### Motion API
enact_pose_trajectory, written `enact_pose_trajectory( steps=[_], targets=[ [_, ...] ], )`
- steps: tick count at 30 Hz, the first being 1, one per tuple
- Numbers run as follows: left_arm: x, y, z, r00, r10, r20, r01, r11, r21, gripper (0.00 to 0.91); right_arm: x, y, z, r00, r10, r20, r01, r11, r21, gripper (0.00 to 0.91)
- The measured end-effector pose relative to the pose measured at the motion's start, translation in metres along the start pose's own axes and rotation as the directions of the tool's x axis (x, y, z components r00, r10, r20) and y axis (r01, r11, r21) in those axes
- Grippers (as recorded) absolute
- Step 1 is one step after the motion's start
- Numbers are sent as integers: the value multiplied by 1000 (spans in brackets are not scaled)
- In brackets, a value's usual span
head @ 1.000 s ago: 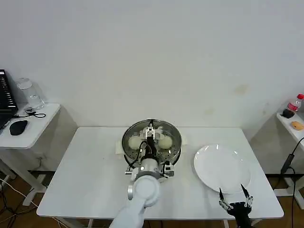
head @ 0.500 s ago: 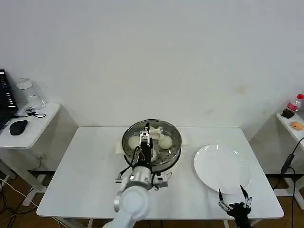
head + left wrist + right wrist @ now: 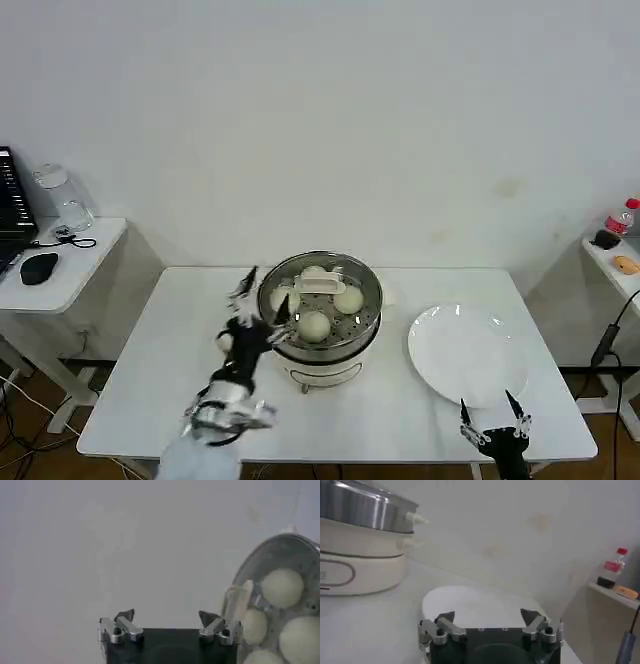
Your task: Take steamed baozi put them in steamer then cover it.
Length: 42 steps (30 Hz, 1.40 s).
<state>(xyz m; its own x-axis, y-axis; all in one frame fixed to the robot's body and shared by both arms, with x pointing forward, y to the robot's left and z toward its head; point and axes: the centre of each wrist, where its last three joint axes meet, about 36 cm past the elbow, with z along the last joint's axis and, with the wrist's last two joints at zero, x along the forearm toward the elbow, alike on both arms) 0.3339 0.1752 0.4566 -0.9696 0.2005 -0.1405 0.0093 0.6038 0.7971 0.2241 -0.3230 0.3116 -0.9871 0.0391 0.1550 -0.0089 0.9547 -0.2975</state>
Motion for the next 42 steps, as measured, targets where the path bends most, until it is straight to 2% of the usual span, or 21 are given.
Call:
enact_pose_trajectory(
  steps=[3, 7, 13, 24, 42],
  targets=[
    [21, 4, 24, 999, -5, -47, 12, 987, 162, 907, 2, -2, -5, 1000, -11, 3, 11, 1000, -6, 907],
    [52, 1, 46, 993, 4, -121, 40, 933, 358, 907, 6, -6, -13, 1000, -31, 3, 31, 999, -13, 907],
    [94, -8, 69, 973, 15, -229, 106, 854, 509, 907, 14, -15, -23, 999, -45, -16, 44, 999, -27, 907],
    [131, -15, 82, 947, 34, -319, 176, 777, 604, 907, 18, -15, -33, 996, -84, -36, 82, 995, -58, 907],
    [153, -22, 85, 920, 66, -387, 214, 742, 635, 907, 27, -10, -44, 990, -130, -63, 123, 987, -101, 907]
  ],
)
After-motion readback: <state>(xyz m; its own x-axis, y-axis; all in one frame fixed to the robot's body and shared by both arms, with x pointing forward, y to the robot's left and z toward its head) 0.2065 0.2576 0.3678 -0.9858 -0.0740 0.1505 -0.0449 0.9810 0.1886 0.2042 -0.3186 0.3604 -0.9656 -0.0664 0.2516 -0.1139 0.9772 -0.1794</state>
